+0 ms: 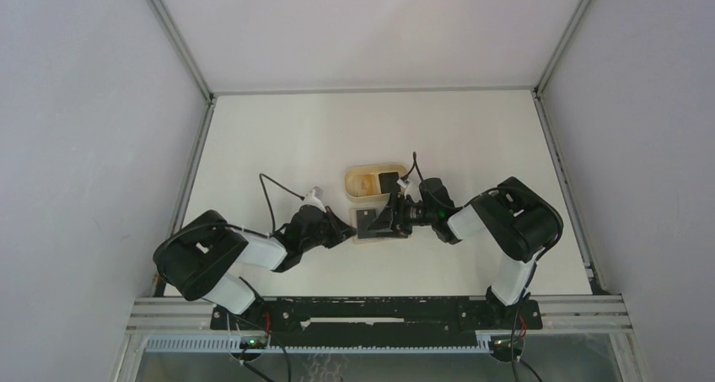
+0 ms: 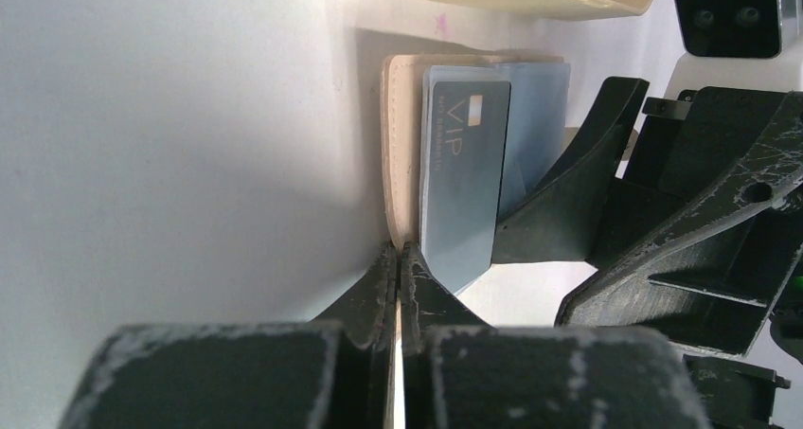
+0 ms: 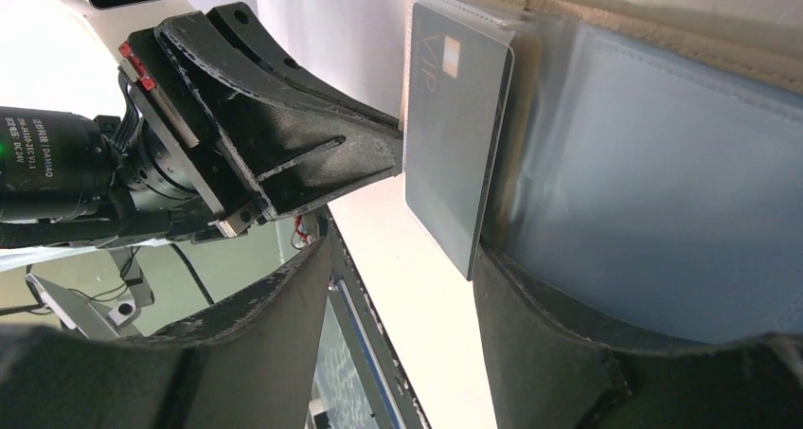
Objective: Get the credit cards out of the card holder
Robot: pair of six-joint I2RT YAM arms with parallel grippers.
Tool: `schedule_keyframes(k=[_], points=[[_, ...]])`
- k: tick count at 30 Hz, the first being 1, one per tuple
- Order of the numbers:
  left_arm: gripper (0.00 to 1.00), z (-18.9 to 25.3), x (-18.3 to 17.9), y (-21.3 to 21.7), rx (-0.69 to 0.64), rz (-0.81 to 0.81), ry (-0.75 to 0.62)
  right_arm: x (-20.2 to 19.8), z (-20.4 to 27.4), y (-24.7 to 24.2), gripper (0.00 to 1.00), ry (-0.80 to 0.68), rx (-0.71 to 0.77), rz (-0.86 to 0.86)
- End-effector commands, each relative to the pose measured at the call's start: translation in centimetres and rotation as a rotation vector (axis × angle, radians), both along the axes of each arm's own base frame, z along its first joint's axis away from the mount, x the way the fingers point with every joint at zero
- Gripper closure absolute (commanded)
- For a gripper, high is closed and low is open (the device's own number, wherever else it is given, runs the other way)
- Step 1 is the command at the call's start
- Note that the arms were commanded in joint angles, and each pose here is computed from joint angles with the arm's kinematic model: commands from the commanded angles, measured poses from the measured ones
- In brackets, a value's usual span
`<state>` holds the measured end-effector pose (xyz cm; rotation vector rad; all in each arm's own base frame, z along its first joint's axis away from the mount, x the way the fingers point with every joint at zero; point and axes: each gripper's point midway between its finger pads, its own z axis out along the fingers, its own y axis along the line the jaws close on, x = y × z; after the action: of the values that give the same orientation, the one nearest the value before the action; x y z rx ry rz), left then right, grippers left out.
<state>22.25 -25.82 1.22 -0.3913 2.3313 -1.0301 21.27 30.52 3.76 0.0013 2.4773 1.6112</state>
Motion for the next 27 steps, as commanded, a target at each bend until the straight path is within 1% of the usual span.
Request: schedule_keyframes(k=[1, 11, 21, 27], points=[[1.0, -5.2, -3.1, 3.1, 0.183, -0.009, 0.153, 1.0, 1.6, 0.8, 0.35, -0.075, 0.062, -0.009], [1.0, -5.2, -3.1, 3.0, 0.183, -0.016, 0.152, 2.3, 2.3, 0.9, 0.35, -0.153, 0.065, -0.051], [1.0, -5.2, -3.1, 2.7, 0.177, -0.028, 0.152, 2.9, 1.7, 1.0, 0.31, -0.145, 0.067, -0.074], [1.0, -5.2, -3.1, 2.6, 0.176, -0.035, 0.154, 2.9, 2.5, 1.3, 0.31, -0.161, 0.084, -0.063]])
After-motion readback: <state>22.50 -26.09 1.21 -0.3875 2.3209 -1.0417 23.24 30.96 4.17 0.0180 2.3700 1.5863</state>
